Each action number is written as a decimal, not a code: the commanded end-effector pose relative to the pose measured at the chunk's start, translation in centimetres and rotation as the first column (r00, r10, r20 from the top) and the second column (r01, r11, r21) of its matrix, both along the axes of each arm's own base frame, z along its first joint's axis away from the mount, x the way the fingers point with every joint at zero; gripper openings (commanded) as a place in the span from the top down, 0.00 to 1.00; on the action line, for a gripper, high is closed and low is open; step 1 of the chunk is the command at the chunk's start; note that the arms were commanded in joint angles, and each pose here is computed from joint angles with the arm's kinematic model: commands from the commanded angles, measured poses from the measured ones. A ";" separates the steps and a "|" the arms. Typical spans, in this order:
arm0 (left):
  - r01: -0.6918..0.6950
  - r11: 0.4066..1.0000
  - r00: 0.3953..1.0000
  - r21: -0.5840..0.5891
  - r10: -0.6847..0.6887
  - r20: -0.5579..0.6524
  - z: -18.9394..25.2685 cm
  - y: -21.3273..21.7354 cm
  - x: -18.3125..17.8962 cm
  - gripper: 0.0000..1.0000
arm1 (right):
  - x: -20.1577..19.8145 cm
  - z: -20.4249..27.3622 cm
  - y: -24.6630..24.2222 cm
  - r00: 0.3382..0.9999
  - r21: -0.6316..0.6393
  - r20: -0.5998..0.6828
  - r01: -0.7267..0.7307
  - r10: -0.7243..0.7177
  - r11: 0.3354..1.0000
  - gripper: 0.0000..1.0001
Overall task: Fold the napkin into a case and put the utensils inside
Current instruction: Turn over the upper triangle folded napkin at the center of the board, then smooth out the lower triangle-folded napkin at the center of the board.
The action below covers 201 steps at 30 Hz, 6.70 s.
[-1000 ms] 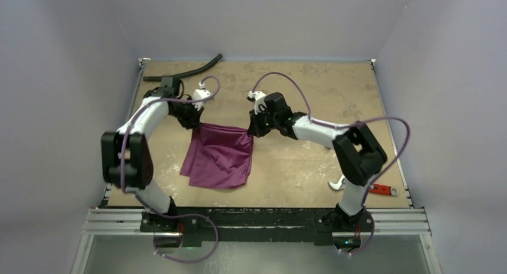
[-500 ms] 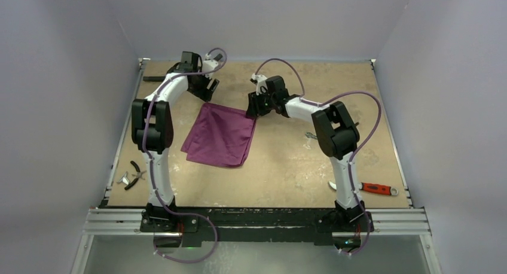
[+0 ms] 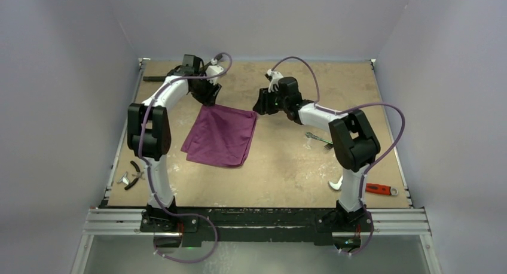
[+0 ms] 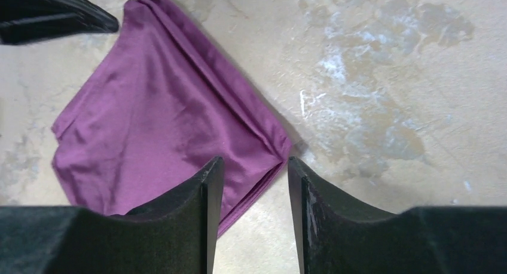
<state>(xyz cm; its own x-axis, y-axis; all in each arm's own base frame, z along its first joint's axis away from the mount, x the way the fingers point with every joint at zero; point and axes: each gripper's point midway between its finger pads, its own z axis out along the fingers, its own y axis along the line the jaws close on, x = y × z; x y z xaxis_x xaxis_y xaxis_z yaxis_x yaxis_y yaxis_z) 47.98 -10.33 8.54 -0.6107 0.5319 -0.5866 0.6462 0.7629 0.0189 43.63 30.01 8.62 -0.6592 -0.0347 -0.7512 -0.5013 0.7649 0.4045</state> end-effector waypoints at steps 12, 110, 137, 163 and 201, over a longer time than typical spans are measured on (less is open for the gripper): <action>0.235 0.955 0.972 -0.184 -0.227 0.063 1.2 -11.6 2.5 0.50 | -3.6 -0.8 1.9 0.991 0.197 -0.133 0.044 -0.017 0.979 0.52; 0.394 0.906 0.912 -0.154 -0.406 -0.056 -7.0 -14.2 -0.7 0.75 | -0.4 -4.9 3.1 0.960 0.159 -0.190 0.235 -0.204 0.959 0.70; 0.407 0.900 0.904 -0.155 -0.422 -0.076 -7.2 -14.1 -1.2 0.81 | 2.7 -4.0 3.8 0.961 0.184 -0.125 0.267 -0.247 0.946 1.00; 0.268 0.960 0.964 -0.085 -0.267 0.023 2.8 -6.2 -2.4 0.27 | 3.8 1.2 1.0 0.940 0.107 -0.019 0.339 -0.339 0.935 0.56; 0.080 0.995 0.996 -0.067 -0.078 0.045 -0.2 -1.0 3.1 0.40 | 5.1 5.1 2.4 0.993 0.232 0.071 0.077 -0.095 0.970 0.59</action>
